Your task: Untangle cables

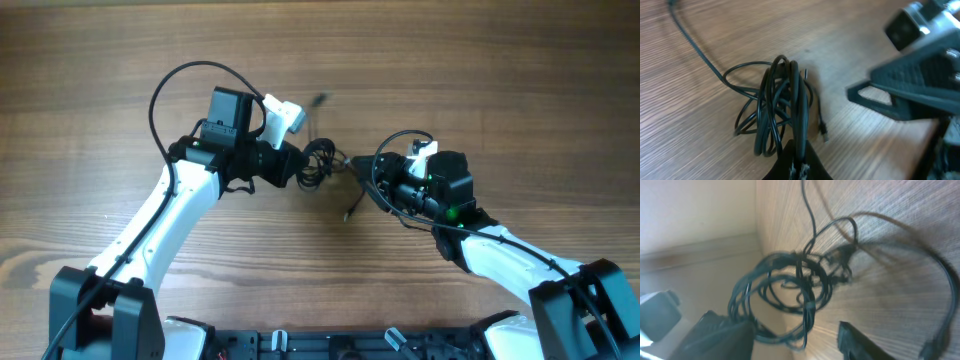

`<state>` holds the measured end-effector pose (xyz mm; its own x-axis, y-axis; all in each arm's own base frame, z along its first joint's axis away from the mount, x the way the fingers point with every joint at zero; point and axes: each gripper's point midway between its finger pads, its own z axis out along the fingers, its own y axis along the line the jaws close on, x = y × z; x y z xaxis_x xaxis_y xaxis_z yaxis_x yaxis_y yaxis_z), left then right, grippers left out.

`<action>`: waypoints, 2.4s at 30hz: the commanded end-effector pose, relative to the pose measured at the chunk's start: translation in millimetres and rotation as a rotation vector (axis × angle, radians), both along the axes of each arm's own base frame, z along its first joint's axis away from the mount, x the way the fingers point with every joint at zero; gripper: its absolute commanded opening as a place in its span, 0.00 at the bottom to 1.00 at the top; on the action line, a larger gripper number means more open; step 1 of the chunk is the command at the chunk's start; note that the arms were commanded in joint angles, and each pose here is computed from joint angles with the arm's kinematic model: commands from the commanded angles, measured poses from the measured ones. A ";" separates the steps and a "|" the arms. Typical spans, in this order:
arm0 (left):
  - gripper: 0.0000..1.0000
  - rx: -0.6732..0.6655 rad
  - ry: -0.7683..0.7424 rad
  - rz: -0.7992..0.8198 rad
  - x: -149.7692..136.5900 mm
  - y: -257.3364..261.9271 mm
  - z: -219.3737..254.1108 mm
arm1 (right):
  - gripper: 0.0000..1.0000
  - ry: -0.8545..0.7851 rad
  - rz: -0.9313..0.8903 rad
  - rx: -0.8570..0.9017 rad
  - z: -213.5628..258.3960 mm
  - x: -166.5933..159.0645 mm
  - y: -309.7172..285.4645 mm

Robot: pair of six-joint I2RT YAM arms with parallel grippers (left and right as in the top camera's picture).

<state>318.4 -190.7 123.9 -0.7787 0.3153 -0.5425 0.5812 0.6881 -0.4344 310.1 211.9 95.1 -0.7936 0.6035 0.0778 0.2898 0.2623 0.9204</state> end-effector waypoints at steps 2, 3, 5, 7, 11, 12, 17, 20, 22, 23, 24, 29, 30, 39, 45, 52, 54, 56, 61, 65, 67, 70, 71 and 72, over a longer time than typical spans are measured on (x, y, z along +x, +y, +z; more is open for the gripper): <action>0.04 -0.074 -0.030 -0.129 -11.0 -14.3 6.9 | 0.48 -0.032 -0.025 -0.037 -0.2 5.6 -3.5; 0.04 -0.076 -0.030 -0.128 -10.9 -14.3 7.4 | 0.49 -0.026 -0.024 -0.033 -0.4 4.9 -2.8; 0.04 -0.079 -0.023 -0.117 -10.8 -14.2 8.5 | 0.49 0.009 -0.026 -0.009 -1.0 1.7 1.7; 0.04 -0.091 -0.002 -0.086 -9.6 -14.6 10.4 | 0.49 0.052 -0.028 0.011 -3.2 -2.9 7.4; 0.04 -0.113 0.033 -0.039 -8.5 -15.2 14.3 | 0.47 0.167 -0.063 0.032 -15.4 -11.7 14.3; 0.04 -0.125 0.037 -0.035 -9.0 -16.4 17.1 | 0.46 0.213 -0.078 0.042 -20.0 -14.7 16.0; 0.04 -0.221 0.052 -0.080 -19.2 -27.7 35.8 | 0.31 0.269 -0.170 0.041 -29.4 -10.7 11.1; 0.04 -0.251 0.067 -0.100 -23.8 -30.9 39.4 | 0.17 0.314 -0.237 0.089 -27.8 -5.5 8.0; 0.04 -0.252 0.070 -0.102 -24.5 -31.0 39.3 | 0.08 0.289 -0.251 0.101 -22.8 -0.6 7.3; 0.04 -0.252 0.070 -0.101 -24.4 -30.9 39.2 | 0.05 0.277 -0.256 0.106 -20.6 1.6 6.7; 0.04 -0.250 0.063 -0.107 -24.3 -30.9 39.2 | 0.05 0.248 -0.252 0.112 -15.8 5.0 6.4; 0.04 -0.164 0.034 -0.055 -14.5 -21.0 27.9 | 0.05 -0.010 -0.151 0.160 30.5 21.8 9.0; 0.04 -0.106 0.022 -0.018 -8.5 -13.6 20.1 | 0.05 -0.093 -0.127 0.178 46.6 26.5 6.4; 0.04 0.189 0.001 0.250 25.0 36.8 -19.3 | 0.05 -0.529 0.014 0.200 120.5 37.1 -67.0; 0.04 0.295 -0.002 0.510 43.0 71.0 -23.9 | 0.04 -0.364 -0.018 0.229 98.7 39.3 -97.6; 0.04 0.289 0.042 1.164 59.6 140.4 -19.0 | 0.06 -0.121 -0.028 0.212 49.3 31.1 -99.1; 0.04 0.239 0.067 1.154 61.4 131.8 -18.9 | 0.06 -0.037 -0.025 0.203 32.3 24.5 -96.5; 0.04 0.168 0.087 1.015 64.7 106.5 -16.7 | 0.23 -0.003 0.000 0.173 19.2 16.8 -91.6; 0.04 0.065 0.026 0.523 56.5 43.8 -3.9 | 0.61 0.003 0.049 0.089 0.2 6.2 -81.3; 0.04 0.060 0.001 0.423 51.7 35.6 -2.3 | 0.75 -0.030 0.109 0.064 -0.4 -0.1 -67.6; 0.04 -0.011 -0.008 0.274 41.0 15.5 5.3 | 0.77 -0.026 0.140 0.059 -1.4 -5.0 -55.4; 0.04 -0.108 -0.004 0.154 29.8 -3.7 16.9 | 0.76 0.057 0.123 0.051 -10.2 -10.2 -36.7; 0.04 -0.123 -0.001 0.143 28.4 -6.1 18.7 | 0.75 0.097 0.091 0.041 -15.3 -10.1 -32.0; 0.04 -0.138 0.004 0.131 26.6 -8.4 20.4 | 0.75 0.139 0.038 0.024 -21.6 -8.2 -27.5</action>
<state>362.0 -172.0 132.6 -0.8393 0.0400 -0.5422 0.3323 0.8271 -0.4533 296.0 173.4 88.9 -0.8698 0.4691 0.1527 0.2922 0.2405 0.9256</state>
